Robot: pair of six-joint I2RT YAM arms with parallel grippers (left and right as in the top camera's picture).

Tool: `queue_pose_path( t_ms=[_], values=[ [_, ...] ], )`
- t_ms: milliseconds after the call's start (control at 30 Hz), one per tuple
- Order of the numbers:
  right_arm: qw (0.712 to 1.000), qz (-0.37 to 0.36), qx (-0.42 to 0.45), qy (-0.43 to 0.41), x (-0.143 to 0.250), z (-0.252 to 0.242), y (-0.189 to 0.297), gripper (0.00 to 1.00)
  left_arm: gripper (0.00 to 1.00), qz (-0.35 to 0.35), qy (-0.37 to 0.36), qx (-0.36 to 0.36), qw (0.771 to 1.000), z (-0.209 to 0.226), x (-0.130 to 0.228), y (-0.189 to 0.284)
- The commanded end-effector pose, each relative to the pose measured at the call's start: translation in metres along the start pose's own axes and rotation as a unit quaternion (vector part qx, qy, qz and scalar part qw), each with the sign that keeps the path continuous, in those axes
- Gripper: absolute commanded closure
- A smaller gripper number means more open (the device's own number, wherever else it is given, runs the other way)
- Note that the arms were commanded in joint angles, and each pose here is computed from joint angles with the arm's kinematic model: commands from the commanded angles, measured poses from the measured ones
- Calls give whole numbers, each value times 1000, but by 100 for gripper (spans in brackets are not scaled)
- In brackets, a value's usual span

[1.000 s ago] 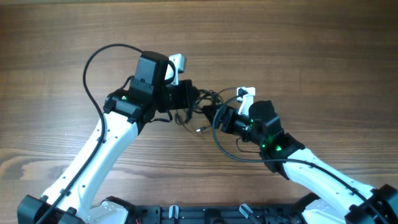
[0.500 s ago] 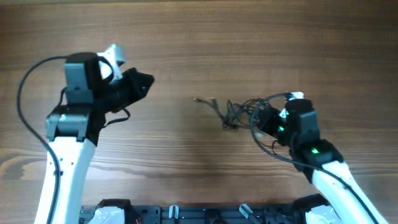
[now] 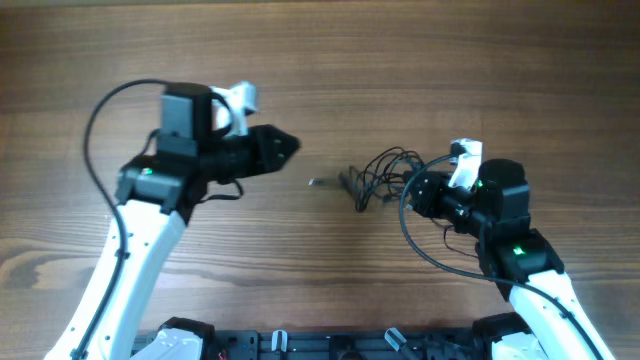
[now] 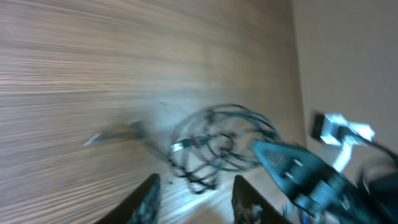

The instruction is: Untangle cables

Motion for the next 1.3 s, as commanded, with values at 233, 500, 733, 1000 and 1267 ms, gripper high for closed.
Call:
queue_pose_path(
  t_ms=[233,500,733,1000,1267],
  values=[
    [993,12,-31,115,1,2,-4,95,69,117,121,-11,986,6,18,-74],
    [992,10,-32,126,0,3,-4,96,64,218,212,-13,953,16,39,-115],
    [992,10,-31,125,0,2,-5,95,77,258,214,-32,941,12,59,-137],
    [998,-15,20,51,-5,-7,0,96,96,196,182,-118,956,47,42,-122],
    [992,-5,116,-53,3,-34,9,93,96,74,206,-126,967,96,-11,-41]
  ],
)
Point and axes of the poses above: each gripper's point midway between its finger pads, its own y axis back along the fingers, its own z axis along the line the jaws close on, x = y × z, the point moved 10 cm from there along y, back along the fingers, and after that the axes turned 3 degrees about y, right-handed, at the moved point
